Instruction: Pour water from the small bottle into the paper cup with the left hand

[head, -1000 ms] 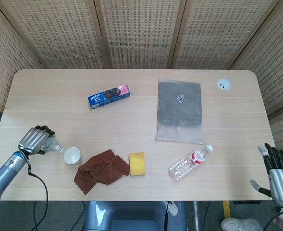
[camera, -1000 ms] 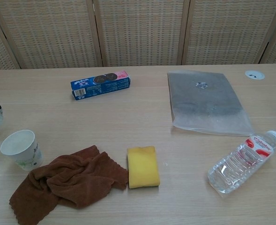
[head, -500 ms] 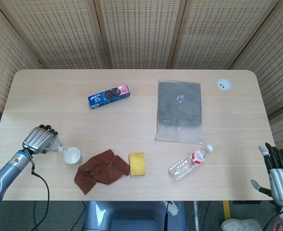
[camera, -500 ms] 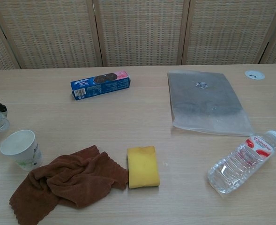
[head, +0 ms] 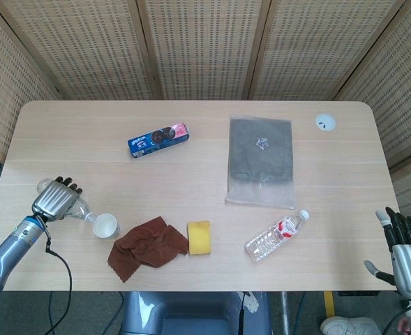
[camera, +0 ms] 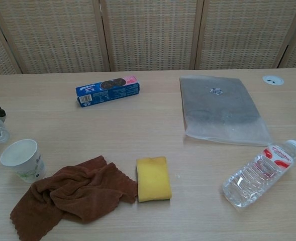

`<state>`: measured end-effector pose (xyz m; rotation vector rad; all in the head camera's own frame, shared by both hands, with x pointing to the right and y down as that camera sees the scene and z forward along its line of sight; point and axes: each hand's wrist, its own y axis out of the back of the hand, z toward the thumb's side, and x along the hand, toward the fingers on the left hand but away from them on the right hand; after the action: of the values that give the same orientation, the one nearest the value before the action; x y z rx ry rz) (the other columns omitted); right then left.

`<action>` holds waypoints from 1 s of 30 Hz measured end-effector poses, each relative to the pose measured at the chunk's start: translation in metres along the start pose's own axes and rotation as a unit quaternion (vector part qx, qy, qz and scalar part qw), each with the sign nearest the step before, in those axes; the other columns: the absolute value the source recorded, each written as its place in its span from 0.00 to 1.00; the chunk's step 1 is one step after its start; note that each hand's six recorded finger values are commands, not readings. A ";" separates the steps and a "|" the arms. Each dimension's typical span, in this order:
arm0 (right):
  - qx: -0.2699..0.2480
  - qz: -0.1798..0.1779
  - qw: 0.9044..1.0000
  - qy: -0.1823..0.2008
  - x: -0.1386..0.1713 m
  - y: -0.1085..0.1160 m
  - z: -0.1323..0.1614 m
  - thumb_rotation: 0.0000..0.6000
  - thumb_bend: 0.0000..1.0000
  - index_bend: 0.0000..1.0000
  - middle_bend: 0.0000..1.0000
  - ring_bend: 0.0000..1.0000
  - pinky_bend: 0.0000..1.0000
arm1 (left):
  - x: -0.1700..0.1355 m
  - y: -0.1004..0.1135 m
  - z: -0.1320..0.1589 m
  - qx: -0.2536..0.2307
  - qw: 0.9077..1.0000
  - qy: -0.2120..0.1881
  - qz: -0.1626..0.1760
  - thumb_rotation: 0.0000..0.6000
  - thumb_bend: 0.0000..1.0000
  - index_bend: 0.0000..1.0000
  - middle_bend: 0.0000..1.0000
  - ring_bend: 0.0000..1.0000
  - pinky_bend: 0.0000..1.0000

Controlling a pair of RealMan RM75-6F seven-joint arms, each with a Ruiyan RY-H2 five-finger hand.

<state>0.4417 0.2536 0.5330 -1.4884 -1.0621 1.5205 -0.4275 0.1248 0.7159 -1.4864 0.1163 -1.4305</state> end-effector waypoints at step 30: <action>-0.002 0.000 1.000 0.000 0.000 0.001 -0.001 1.00 0.00 0.01 0.00 0.00 0.00 | 0.000 0.006 -0.001 -0.012 1.000 0.005 0.016 1.00 0.44 0.58 0.43 0.24 0.29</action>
<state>0.4428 0.2534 0.5323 -1.4907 -1.0665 1.5200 -0.4252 0.1218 0.7116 -1.4900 0.1627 -1.4156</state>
